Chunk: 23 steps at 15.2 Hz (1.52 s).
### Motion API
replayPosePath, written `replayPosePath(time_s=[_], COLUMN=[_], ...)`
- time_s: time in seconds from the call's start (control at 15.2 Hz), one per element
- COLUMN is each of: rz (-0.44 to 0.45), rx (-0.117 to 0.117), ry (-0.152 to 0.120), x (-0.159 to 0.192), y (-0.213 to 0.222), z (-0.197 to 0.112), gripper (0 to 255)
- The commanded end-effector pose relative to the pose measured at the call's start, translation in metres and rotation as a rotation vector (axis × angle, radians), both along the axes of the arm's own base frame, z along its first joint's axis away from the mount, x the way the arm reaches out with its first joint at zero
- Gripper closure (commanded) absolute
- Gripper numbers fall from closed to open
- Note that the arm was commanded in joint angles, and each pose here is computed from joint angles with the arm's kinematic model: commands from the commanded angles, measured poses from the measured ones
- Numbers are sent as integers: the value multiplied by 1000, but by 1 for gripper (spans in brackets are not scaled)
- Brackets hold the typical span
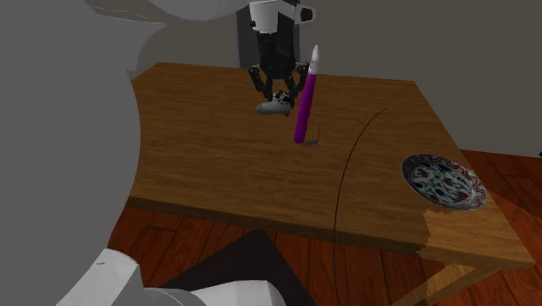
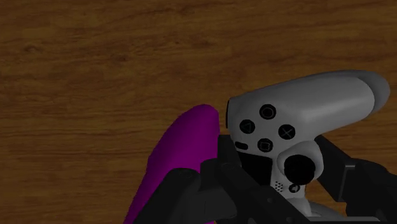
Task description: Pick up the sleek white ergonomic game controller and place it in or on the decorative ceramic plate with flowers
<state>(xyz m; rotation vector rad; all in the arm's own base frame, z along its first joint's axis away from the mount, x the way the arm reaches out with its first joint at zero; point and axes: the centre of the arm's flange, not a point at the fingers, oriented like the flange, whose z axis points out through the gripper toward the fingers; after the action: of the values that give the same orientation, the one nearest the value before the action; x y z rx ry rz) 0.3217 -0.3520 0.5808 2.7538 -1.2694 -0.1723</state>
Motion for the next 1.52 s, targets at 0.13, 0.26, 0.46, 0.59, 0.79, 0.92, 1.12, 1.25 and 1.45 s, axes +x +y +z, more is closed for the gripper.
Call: replayPosePath(time_s=[0.13, 0.26, 0.46, 0.59, 0.79, 0.92, 1.12, 1.25, 1.45], rz=[1, 1, 1, 1, 1, 1, 1, 1, 1], rx=[0, 0, 0, 0, 0, 0, 0, 0, 0], ry=[0, 0, 0, 0, 0, 0, 0, 0, 0], x=[-46, -69, -103, -126, -160, -183, -217, -240, -274], y=[-25, -39, -58, -72, -92, -105, -125, -138, -158], z=[1, 1, 2, 2, 2, 3, 3, 3, 4], gripper=[255, 255, 255, 255, 255, 255, 255, 255, 255])
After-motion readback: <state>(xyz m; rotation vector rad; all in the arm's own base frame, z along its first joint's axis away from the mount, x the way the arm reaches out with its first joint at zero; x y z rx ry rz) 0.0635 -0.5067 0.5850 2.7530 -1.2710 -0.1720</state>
